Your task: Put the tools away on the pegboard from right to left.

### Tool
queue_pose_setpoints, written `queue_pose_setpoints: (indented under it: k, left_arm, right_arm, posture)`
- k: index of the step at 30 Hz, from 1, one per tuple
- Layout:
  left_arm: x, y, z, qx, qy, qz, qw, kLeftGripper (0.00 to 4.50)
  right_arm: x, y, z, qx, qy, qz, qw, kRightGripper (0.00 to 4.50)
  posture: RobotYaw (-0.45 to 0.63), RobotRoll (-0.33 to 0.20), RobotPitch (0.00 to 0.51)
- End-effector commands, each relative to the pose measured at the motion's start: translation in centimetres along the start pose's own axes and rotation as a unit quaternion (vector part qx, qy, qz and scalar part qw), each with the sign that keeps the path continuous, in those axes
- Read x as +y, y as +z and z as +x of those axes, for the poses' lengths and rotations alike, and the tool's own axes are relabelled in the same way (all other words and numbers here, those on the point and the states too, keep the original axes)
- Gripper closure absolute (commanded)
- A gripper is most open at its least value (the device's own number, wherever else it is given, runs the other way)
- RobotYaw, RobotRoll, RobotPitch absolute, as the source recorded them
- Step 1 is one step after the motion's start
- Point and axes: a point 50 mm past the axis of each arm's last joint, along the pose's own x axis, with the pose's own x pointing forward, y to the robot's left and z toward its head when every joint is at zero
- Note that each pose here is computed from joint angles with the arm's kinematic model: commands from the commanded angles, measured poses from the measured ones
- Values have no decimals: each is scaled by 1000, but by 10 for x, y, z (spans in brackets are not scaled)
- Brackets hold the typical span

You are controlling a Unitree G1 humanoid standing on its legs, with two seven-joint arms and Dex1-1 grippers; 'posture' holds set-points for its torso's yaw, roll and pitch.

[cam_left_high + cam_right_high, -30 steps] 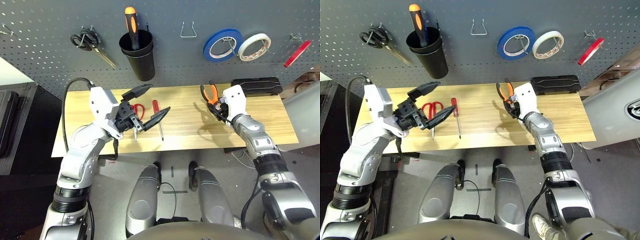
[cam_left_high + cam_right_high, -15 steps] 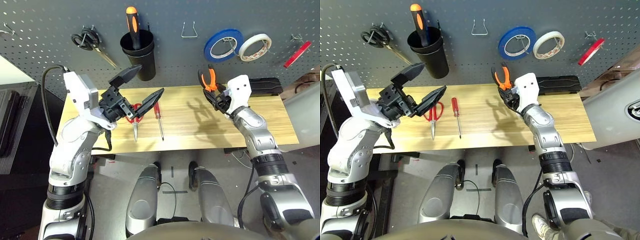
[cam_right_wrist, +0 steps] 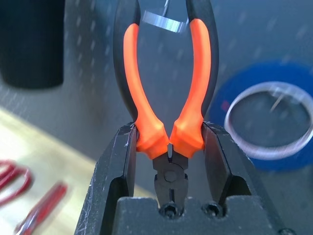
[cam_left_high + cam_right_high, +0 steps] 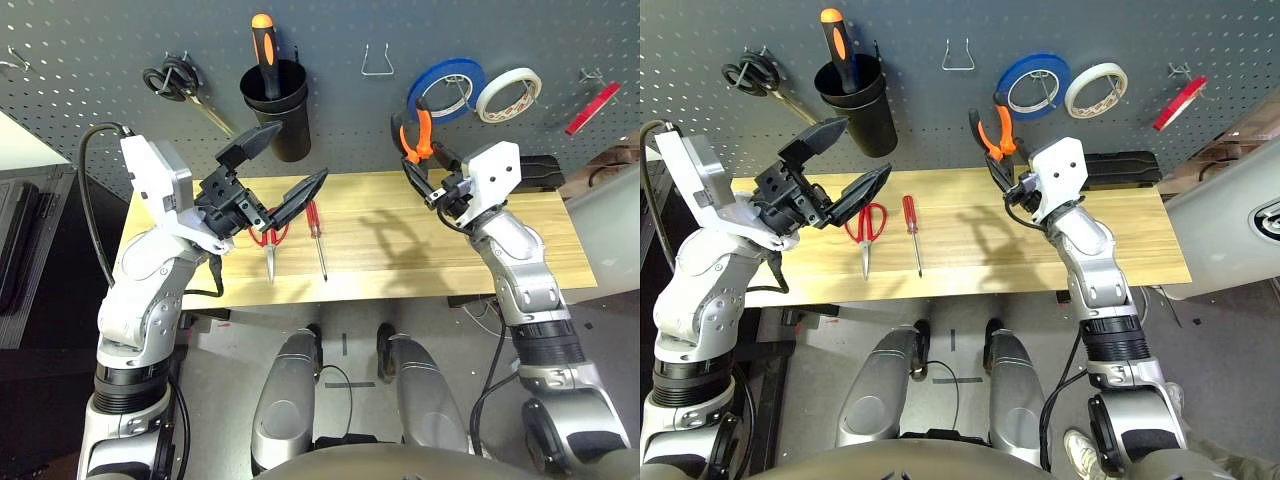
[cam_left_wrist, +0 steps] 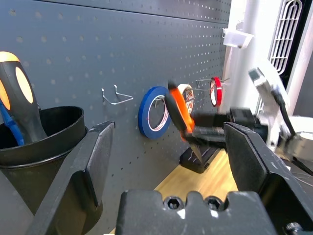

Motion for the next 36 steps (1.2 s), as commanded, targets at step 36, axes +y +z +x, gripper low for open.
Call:
queue_pose_setpoints:
  k: [36]
  left_arm:
    - [3,-4,-3,7,7,6,1000,0]
  right_arm:
    - [4,65,112,-163,-34,60,984,2410]
  posture:
    - [294,0,249]
